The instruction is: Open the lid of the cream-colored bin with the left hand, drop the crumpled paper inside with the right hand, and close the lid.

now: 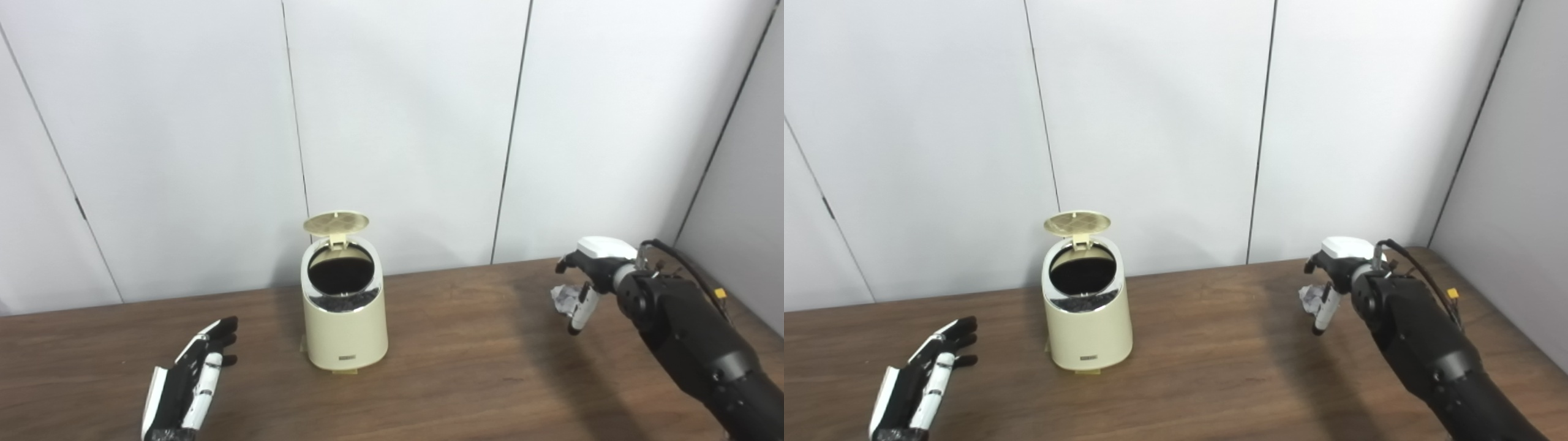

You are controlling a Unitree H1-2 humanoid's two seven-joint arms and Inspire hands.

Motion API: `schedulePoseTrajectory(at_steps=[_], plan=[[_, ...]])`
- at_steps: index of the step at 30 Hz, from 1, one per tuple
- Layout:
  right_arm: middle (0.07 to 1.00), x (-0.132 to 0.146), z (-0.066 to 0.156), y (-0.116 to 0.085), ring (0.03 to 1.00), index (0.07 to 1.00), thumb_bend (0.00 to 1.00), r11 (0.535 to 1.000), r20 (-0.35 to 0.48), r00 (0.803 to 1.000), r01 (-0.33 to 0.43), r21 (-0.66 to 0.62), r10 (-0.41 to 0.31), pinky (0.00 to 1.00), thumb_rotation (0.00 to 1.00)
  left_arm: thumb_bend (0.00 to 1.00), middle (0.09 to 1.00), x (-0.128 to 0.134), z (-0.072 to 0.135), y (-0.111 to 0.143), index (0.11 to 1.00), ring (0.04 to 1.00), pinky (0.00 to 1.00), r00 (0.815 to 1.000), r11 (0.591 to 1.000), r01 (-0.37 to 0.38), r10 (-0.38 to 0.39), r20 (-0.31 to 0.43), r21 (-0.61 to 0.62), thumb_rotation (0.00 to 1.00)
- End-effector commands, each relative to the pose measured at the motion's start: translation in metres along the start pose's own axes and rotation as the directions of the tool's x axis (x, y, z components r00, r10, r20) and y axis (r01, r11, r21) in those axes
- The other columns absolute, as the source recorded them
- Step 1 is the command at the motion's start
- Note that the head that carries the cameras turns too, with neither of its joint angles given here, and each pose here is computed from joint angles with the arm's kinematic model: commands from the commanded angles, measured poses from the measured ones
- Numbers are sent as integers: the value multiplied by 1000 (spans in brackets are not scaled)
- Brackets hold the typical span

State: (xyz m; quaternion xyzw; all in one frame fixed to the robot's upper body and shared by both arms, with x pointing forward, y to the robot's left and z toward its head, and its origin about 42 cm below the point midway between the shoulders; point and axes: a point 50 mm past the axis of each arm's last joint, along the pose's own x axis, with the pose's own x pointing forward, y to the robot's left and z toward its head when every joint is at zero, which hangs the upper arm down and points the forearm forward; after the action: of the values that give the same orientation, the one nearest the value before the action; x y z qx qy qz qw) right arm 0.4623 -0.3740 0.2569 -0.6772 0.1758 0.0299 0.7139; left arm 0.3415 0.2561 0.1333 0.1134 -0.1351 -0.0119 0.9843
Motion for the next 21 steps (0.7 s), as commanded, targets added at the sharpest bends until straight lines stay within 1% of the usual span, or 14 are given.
schedulePoseTrajectory(at_steps=[1, 4, 7, 11, 14, 17, 21], plan=[[880, 1, -5, -40, 835, 798, 954, 995, -13, 995, 95, 1, -95, 642, 137, 209, 847, 14, 18, 5, 848, 837, 738, 996, 1000, -7, 6, 86, 1, 801], [881, 5, -6, -36, 835, 809, 940, 997, -24, 996, 82, -2, -82, 649, 125, 213, 845, 13, 19, 5, 848, 835, 741, 996, 1000, -7, 6, 88, 17, 819], [888, 7, -6, -33, 857, 815, 936, 996, -33, 996, 80, -27, -81, 679, 141, 209, 848, 12, 20, 5, 852, 836, 742, 996, 1000, -7, 5, 85, 20, 830], [879, 13, -7, -30, 840, 809, 937, 996, -30, 996, 82, -39, -84, 681, 150, 213, 850, 12, 21, 5, 852, 832, 731, 996, 1000, -8, 6, 87, 26, 849], [880, 17, -5, -29, 840, 823, 922, 996, -36, 996, 76, -41, -78, 686, 146, 212, 848, 12, 21, 5, 850, 834, 734, 996, 1000, -13, 11, 91, 25, 837], [872, 22, -4, -29, 816, 831, 920, 996, -30, 997, 66, -52, -68, 676, 140, 211, 845, 12, 20, 6, 847, 829, 727, 996, 1000, -14, 11, 92, 28, 828], [865, 31, -3, -26, 819, 821, 938, 997, -30, 997, 63, -52, -64, 709, 154, 219, 850, 11, 21, 6, 851, 834, 734, 996, 1000, -14, 11, 89, 27, 837]])
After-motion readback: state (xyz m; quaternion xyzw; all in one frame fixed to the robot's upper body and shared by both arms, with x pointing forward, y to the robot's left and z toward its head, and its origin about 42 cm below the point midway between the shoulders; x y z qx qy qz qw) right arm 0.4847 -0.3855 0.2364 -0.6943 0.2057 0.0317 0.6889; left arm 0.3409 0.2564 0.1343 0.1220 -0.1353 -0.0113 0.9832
